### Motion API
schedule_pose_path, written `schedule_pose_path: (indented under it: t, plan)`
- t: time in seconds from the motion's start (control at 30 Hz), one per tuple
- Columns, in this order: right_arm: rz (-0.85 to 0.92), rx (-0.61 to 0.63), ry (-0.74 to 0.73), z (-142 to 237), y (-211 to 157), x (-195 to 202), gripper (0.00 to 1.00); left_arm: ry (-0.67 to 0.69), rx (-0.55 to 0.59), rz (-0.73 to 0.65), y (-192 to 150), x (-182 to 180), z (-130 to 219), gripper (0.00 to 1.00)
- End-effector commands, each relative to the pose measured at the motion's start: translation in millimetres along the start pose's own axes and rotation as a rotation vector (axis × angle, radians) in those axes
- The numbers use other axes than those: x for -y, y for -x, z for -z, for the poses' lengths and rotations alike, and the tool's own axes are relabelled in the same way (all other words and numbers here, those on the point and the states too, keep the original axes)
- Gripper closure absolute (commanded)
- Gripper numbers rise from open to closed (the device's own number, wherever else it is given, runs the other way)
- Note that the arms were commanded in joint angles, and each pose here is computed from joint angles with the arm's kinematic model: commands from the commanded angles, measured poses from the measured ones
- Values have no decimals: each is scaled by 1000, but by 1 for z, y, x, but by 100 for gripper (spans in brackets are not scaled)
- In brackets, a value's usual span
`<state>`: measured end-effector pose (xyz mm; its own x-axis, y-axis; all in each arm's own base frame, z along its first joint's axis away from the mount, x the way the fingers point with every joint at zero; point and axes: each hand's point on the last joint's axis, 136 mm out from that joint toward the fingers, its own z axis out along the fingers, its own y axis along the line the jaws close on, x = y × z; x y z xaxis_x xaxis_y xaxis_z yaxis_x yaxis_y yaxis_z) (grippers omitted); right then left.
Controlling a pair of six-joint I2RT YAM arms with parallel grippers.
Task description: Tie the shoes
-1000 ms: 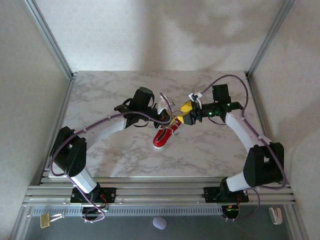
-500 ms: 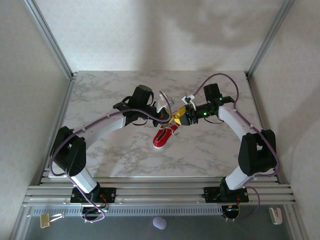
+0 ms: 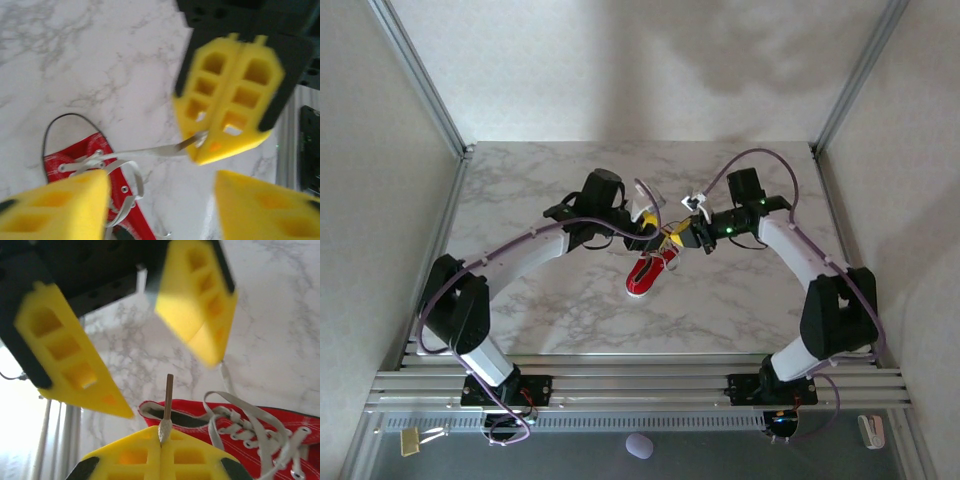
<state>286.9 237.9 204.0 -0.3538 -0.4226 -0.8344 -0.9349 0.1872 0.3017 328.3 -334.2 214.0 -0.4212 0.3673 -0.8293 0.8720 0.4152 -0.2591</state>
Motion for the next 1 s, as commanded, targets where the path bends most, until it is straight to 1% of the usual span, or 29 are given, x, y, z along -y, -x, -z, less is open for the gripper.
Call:
schedule_pose_path:
  t: [0.0, 0.1, 0.17, 0.23, 0.37, 0.4, 0.53, 0.67, 0.77, 0.9, 0.97]
  plan:
    - [101, 38, -154, 7, 6, 9, 100, 172, 157, 28, 33, -22, 37, 27]
    - [165, 17, -242, 11, 1, 20, 100, 296, 217, 76, 33, -40, 58, 26]
    - [209, -32, -275, 12, -6, 26, 100, 370, 235, 111, 27, -49, 68, 26]
    - [255, -91, -309, 13, -17, 34, 100, 407, 237, 141, 18, -54, 72, 26]
    - [318, -208, -412, 17, -36, 57, 100, 411, 238, 182, -3, -52, 72, 26]
    - [343, -232, -417, 18, -41, 60, 100, 414, 245, 190, -6, -52, 73, 26]
    - [410, -267, -416, 13, -45, 70, 100, 400, 248, 205, -16, -48, 74, 26]
    - [423, -378, -391, 10, -57, 88, 100, 403, 247, 228, -23, -48, 73, 26]
    - [448, -420, -398, 8, -63, 97, 100, 411, 262, 235, -26, -49, 75, 27]
    - [496, -496, -394, 7, -77, 98, 100, 437, 276, 246, -30, -52, 78, 27]
    - [538, -543, -390, 9, -89, 99, 100, 440, 281, 254, -33, -52, 79, 27]
